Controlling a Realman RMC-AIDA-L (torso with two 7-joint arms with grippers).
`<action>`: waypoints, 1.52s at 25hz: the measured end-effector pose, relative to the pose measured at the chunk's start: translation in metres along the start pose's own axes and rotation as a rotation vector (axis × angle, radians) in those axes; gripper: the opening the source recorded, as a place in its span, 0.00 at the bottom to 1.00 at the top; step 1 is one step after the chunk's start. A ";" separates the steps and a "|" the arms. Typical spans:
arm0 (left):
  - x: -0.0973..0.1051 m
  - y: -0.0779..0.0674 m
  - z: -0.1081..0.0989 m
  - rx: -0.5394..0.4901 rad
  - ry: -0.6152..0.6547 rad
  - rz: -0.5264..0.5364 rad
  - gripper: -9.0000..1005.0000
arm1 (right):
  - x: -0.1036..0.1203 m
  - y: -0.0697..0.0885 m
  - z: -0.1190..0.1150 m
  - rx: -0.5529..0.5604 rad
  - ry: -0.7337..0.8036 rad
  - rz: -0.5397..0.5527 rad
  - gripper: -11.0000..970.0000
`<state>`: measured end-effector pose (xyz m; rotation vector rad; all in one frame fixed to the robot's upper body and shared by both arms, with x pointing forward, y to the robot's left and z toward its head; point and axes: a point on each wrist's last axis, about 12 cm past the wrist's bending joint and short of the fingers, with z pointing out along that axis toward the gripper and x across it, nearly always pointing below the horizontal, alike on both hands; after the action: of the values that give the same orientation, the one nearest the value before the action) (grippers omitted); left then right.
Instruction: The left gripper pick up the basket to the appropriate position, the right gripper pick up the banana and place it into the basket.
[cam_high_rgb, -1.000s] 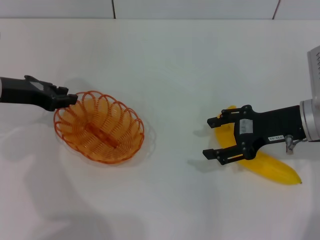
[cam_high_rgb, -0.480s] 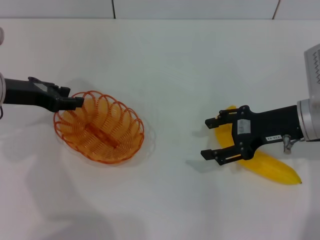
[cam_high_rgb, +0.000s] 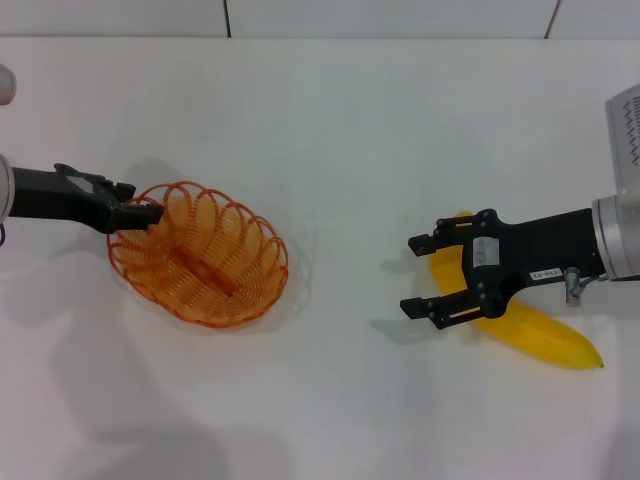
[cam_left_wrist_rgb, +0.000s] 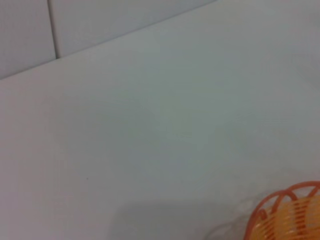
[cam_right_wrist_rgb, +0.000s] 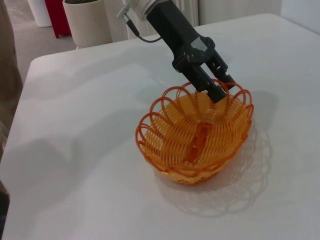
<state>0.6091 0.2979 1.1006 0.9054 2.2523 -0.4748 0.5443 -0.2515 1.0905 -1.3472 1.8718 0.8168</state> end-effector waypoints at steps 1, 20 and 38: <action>0.000 0.000 0.000 -0.001 0.000 0.001 0.54 | 0.000 0.000 0.000 0.000 0.000 0.000 0.86; 0.000 -0.001 0.004 -0.005 -0.039 0.044 0.42 | 0.003 0.001 0.003 -0.011 0.023 0.005 0.86; 0.002 0.000 0.002 -0.008 -0.058 0.036 0.05 | 0.003 0.000 0.003 -0.011 0.022 0.011 0.86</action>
<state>0.6086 0.2973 1.0974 0.9155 2.1804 -0.4694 0.5442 -0.2509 1.0864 -1.3593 1.8956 0.8223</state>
